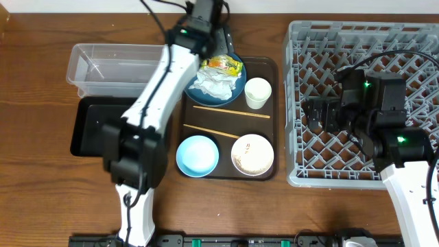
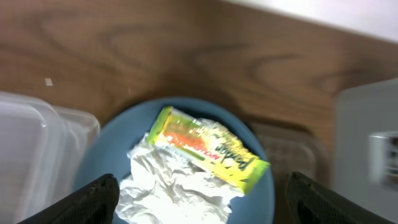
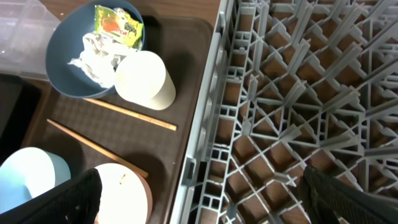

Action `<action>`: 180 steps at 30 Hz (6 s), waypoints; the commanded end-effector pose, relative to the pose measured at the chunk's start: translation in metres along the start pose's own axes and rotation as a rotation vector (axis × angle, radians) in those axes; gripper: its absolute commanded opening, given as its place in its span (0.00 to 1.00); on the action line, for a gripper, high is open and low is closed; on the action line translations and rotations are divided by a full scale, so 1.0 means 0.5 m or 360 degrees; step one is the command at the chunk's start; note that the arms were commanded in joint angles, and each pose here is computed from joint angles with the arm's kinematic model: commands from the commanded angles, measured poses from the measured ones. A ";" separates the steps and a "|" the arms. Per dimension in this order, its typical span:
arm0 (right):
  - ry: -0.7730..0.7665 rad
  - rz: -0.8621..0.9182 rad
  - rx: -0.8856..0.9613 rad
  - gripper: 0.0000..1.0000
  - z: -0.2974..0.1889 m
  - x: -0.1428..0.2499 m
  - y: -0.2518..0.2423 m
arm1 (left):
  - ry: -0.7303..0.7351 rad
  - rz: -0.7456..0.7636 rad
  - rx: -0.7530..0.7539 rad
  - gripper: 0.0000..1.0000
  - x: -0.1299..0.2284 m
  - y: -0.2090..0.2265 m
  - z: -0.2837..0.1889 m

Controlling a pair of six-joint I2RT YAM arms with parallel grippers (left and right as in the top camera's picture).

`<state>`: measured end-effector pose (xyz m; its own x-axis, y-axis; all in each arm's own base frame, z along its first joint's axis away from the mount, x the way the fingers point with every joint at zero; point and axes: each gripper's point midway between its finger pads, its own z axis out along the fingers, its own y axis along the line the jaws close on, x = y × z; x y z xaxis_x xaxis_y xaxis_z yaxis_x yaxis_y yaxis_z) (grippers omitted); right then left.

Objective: Sort waste into correct bins and load items into the dishwasher rack
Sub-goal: 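Reach the left gripper to the blue plate and grasp the white tissue, then carry the tissue with the left gripper and drop it into the clear bin, then return the left gripper to the plate and grasp the yellow-green cake wrapper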

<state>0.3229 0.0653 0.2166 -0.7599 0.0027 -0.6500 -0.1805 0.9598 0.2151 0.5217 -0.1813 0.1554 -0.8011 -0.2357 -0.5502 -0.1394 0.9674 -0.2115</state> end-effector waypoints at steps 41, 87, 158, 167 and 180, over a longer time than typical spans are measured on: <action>0.0040 -0.0012 -0.0035 0.99 -0.009 0.011 0.018 | 0.0309 -0.0203 -0.0234 0.06 0.147 0.044 0.162; 0.0044 -0.0011 -0.0035 0.99 -0.009 0.012 0.018 | 0.0024 -0.0547 -0.0477 0.27 -0.090 0.447 -0.022; 0.0098 0.0001 -0.0068 0.99 -0.010 0.029 0.025 | 0.0424 -0.0120 -0.0361 0.06 0.220 0.074 0.213; 0.0098 0.0002 -0.0067 0.99 -0.010 0.028 0.025 | 0.0186 -0.0092 -0.0179 0.06 0.095 0.020 0.065; 0.0098 0.0002 -0.0068 0.99 -0.010 0.028 0.025 | 0.0094 -0.0094 -0.0115 0.59 0.055 0.006 0.008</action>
<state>0.3075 0.0678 0.2054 -0.8090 -0.0019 -0.5878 -0.1764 0.9547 0.2398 0.4977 -0.1872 0.1694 -0.7960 -0.3049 -0.5228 -0.2156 0.9500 -0.2258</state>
